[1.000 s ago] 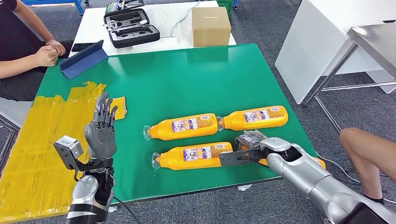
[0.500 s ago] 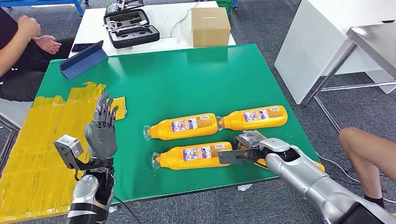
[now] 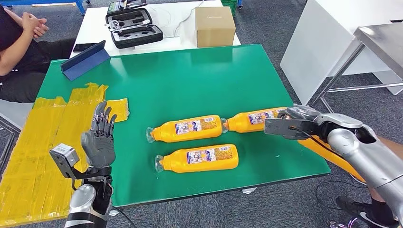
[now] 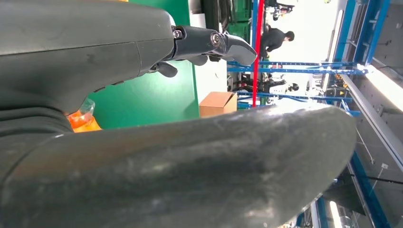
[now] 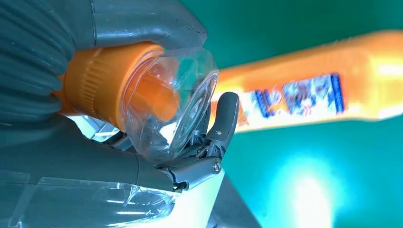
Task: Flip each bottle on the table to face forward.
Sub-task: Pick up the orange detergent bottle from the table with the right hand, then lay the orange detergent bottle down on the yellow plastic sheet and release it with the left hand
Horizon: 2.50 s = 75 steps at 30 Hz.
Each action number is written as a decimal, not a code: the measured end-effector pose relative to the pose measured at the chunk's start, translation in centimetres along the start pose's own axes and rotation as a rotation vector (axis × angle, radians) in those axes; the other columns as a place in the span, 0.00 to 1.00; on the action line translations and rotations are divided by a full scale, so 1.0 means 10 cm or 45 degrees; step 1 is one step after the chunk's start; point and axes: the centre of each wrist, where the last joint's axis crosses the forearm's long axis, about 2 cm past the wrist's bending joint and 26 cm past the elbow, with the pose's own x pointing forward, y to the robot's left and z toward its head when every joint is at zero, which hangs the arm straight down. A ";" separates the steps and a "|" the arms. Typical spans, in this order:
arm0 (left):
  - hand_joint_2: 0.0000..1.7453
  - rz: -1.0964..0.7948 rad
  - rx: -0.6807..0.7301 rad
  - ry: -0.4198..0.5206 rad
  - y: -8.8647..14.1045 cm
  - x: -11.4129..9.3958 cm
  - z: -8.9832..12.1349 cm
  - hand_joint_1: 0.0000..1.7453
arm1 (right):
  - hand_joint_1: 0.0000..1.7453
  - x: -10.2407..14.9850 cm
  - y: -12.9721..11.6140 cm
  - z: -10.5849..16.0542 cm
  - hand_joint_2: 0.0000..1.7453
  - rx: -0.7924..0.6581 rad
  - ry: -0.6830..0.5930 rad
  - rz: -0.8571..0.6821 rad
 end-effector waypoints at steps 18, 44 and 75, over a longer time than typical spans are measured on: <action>0.00 0.086 -0.200 0.328 -0.05 -0.33 0.32 0.00 | 1.00 0.36 -1.06 -0.02 1.00 -0.270 -0.024 -0.044; 1.00 0.437 -0.383 0.479 -0.28 -0.42 0.41 0.00 | 1.00 2.52 -1.70 -0.66 1.00 -0.509 -0.393 -0.169; 1.00 0.645 -0.486 0.402 -0.50 -0.20 -0.36 0.00 | 1.00 3.97 -1.18 -0.75 1.00 -0.342 -0.667 -0.337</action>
